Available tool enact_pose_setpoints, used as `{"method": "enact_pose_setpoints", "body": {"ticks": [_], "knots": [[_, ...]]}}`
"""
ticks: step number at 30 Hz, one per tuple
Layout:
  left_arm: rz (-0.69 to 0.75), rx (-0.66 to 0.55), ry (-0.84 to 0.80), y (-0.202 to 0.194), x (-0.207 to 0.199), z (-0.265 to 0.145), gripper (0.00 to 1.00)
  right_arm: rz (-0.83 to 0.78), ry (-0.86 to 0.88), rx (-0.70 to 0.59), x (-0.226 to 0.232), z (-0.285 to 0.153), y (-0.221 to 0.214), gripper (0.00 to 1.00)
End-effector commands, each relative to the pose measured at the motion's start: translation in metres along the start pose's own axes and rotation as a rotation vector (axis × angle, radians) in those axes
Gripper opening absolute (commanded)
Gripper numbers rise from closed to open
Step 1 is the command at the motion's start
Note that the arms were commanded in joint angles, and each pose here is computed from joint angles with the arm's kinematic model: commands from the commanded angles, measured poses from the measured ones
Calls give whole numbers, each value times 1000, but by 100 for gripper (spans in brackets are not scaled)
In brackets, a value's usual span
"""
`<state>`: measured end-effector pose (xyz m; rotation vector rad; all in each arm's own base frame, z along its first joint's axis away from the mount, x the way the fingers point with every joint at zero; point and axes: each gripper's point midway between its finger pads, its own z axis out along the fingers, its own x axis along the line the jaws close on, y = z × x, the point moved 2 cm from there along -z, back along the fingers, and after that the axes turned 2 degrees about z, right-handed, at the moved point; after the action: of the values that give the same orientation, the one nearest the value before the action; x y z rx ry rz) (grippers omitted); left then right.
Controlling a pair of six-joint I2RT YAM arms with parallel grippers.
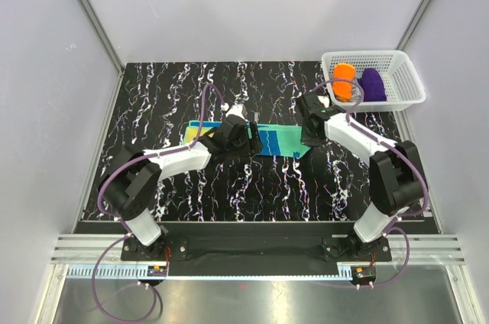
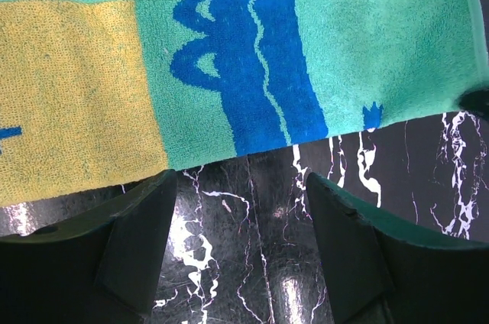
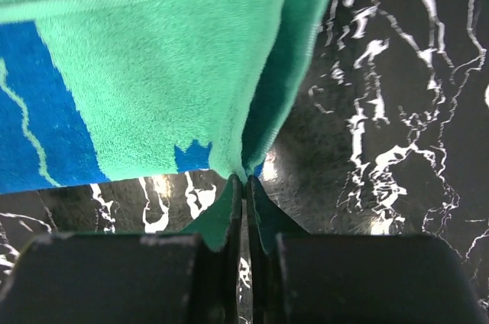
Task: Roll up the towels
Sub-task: Roll the towel
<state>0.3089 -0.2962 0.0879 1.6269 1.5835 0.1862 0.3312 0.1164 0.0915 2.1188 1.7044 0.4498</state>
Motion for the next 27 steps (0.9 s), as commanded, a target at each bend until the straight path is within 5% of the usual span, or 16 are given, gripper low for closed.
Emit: {"method": "enact_pose_setpoints", "body": {"ticks": [1, 27], "knots": [[-1, -57, -18, 12, -5, -4, 73, -115, -67, 32, 8, 2, -13, 2], [-170, -100, 64, 28, 49, -34, 73, -436, 173, 7, 121, -23, -43, 0]]}}
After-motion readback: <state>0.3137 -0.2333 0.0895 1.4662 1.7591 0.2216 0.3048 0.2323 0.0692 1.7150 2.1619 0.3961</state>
